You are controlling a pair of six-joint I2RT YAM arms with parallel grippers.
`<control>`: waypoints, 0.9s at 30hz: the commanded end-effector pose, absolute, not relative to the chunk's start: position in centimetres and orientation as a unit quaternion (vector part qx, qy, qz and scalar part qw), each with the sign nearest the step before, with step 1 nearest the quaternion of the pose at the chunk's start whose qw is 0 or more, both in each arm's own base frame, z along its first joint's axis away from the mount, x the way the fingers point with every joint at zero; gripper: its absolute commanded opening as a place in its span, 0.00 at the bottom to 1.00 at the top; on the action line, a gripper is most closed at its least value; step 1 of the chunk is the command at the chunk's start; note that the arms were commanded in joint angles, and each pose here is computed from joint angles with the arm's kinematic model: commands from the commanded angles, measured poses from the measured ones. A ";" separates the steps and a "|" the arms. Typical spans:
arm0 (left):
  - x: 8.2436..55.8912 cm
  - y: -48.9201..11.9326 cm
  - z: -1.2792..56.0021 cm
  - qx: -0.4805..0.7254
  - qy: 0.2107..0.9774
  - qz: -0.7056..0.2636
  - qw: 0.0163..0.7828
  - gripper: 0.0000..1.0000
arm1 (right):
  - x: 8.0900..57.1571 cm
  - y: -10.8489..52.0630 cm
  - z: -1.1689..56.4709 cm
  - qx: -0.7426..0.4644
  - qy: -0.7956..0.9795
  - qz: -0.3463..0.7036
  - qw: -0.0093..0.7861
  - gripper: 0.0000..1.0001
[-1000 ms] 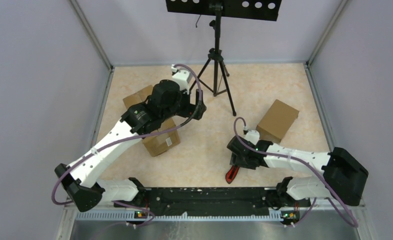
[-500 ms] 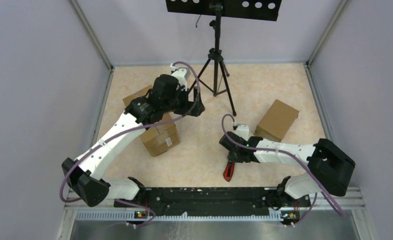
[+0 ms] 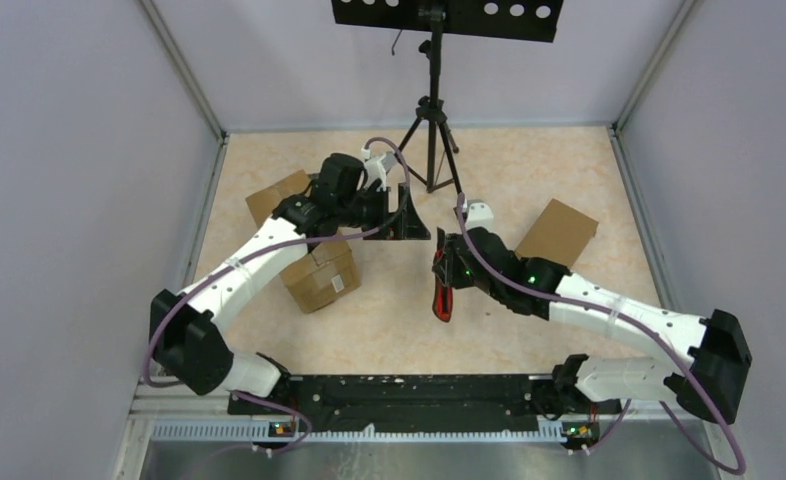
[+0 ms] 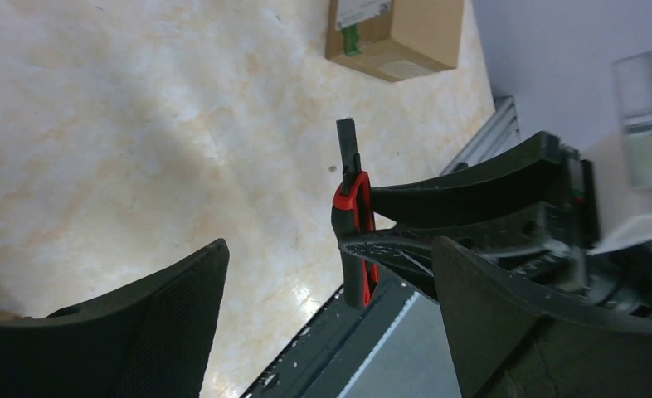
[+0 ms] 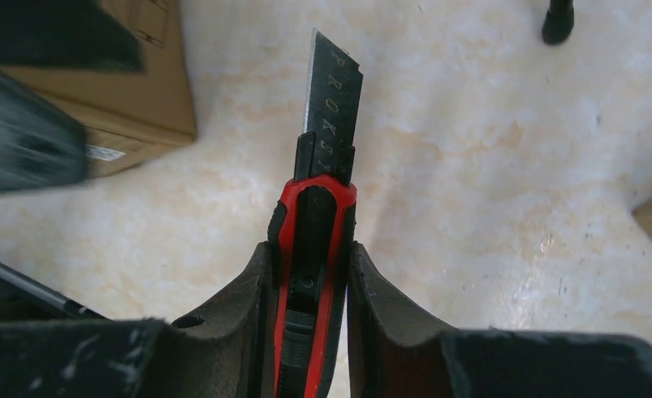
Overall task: Unpack the express box
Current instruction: Pick up the knife at the center of the board.
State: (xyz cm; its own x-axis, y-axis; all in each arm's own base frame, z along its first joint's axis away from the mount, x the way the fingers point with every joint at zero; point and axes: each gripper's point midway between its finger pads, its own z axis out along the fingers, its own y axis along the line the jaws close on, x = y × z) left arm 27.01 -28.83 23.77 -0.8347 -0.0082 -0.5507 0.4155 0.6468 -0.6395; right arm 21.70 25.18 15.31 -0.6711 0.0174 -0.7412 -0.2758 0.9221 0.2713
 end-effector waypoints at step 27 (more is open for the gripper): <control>25.6 -32.4 24.4 0.105 0.826 -0.522 0.184 0.60 | 22.8 29.3 26.8 -0.139 0.809 0.288 0.493 0.00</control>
